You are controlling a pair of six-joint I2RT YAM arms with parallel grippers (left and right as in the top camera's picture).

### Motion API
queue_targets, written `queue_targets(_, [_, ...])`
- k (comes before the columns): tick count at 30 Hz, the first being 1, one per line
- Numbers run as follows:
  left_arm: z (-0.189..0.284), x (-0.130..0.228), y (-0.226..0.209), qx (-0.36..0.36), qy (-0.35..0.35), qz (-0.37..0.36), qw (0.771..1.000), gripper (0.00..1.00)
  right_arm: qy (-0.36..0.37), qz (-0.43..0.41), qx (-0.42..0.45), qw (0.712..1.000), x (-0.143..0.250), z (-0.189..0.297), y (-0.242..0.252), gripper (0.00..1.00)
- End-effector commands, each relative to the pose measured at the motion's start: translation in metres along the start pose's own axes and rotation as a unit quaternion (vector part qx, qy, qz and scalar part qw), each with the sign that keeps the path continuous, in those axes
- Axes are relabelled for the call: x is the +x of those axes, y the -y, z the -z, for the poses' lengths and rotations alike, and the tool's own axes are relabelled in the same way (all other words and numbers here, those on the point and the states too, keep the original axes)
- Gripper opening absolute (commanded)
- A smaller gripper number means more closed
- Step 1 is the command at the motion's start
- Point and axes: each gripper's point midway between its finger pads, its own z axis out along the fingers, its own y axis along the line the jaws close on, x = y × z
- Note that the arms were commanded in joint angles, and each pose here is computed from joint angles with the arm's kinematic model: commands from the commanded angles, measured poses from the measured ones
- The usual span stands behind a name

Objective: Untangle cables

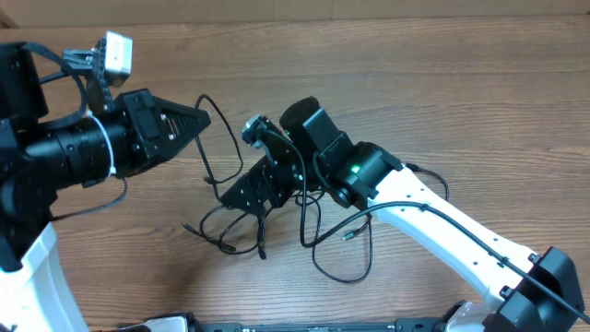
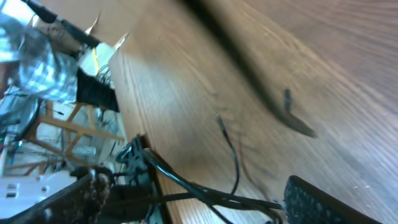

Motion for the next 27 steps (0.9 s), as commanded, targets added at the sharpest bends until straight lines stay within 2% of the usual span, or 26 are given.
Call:
queue_targets(1, [-0.008, -0.013, -0.016, -0.038, 0.008, 0.023, 0.999, 0.04, -0.004, 0.019, -0.018, 1.0, 0.002, 0.006, -0.012, 0.95])
queue_targets(15, [-0.027, -0.029, -0.038, -0.062, -0.008, 0.069, 0.996, 0.04, -0.047, 0.007, -0.003, 0.999, 0.027, -0.006, -0.021, 0.95])
queue_targets(17, [-0.027, -0.033, -0.046, -0.082, 0.003, 0.088, 0.993, 0.04, -0.038, -0.028, 0.013, 0.999, 0.023, -0.006, -0.017, 0.95])
queue_targets(20, [-0.024, -0.038, -0.059, -0.118, 0.03, 0.153, 0.981, 0.04, -0.007, -0.107, 0.047, 0.993, 0.011, -0.006, -0.006, 0.95])
queue_targets(22, [-0.024, -0.038, -0.059, -0.117, 0.034, 0.189, 0.974, 0.04, 0.009, -0.151, 0.06, 0.987, 0.006, -0.006, -0.001, 0.95])
queue_targets(27, [-0.024, -0.039, -0.061, -0.119, 0.047, 0.264, 0.956, 0.04, 0.042, -0.282, 0.096, 0.954, 0.003, -0.008, 0.006, 0.94])
